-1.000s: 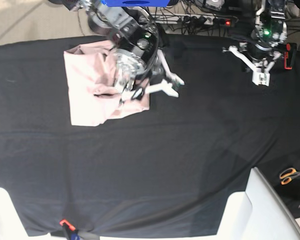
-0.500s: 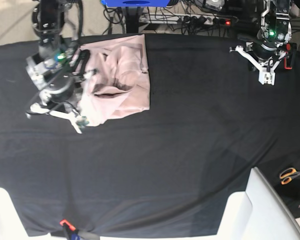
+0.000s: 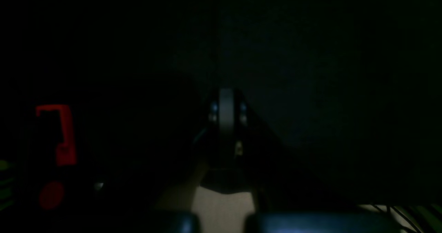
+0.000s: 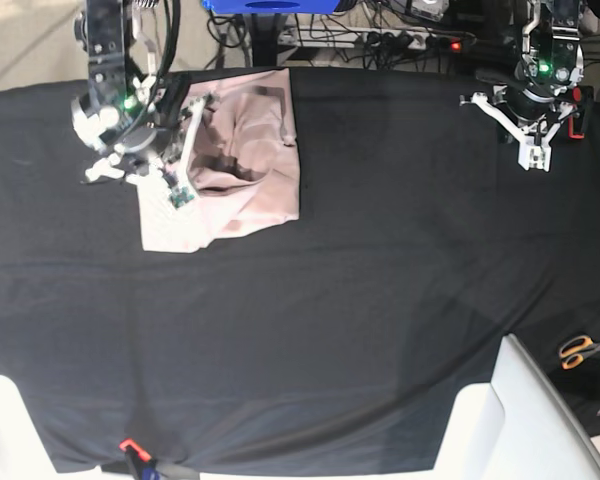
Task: Fold the T-shirt properly
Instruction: 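Press the folded end flat with the right gripper, then release the shirt and raise the right gripper away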
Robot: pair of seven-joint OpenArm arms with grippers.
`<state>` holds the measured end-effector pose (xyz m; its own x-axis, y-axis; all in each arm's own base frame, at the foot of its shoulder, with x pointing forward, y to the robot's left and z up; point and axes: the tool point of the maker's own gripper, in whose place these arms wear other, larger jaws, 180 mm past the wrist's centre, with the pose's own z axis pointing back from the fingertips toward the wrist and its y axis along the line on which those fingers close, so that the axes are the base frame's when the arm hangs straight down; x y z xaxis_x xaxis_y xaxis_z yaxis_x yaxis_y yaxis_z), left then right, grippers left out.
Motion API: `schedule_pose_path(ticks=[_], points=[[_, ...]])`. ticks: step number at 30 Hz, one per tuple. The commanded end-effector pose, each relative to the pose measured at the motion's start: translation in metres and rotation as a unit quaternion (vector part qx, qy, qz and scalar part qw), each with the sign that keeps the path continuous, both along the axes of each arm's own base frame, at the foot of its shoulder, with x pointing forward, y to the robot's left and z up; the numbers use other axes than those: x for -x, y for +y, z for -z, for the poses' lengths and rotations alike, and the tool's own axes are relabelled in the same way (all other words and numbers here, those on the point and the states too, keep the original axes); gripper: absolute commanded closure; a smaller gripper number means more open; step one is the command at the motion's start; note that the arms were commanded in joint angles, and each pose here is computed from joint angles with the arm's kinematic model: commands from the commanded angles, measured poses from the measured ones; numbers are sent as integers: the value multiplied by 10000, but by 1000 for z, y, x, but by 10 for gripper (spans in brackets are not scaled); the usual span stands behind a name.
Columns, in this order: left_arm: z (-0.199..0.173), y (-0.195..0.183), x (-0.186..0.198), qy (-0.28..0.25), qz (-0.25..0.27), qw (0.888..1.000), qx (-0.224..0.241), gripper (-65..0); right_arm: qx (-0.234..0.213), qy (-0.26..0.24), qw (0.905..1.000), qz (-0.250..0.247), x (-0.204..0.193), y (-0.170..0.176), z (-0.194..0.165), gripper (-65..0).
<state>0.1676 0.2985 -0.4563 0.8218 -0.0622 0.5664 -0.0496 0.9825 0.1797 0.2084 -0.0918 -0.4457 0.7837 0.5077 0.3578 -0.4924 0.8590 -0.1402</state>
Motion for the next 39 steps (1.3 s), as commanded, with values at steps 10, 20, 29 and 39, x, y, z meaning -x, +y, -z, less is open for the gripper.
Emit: schedule_pose_path(ticks=[10, 20, 29, 39], points=[[-8, 5, -6, -150, 19, 9998, -92, 0, -121, -378, 9984, -409, -44, 28, -13, -2], [-8, 5, -6, -151, 12, 9998, -86, 0, -265, -752, 9841, -1589, -56, 102, -37, -2], [-8, 5, -7, -158, 16, 9998, -93, 0, 193, -167, 9950, -968, -14, 44, -28, -2], [-13, -2, -20, -291, 65, 9995, -35, 0, -810, 349, 9927, -819, 27, 71, -13, -2]])
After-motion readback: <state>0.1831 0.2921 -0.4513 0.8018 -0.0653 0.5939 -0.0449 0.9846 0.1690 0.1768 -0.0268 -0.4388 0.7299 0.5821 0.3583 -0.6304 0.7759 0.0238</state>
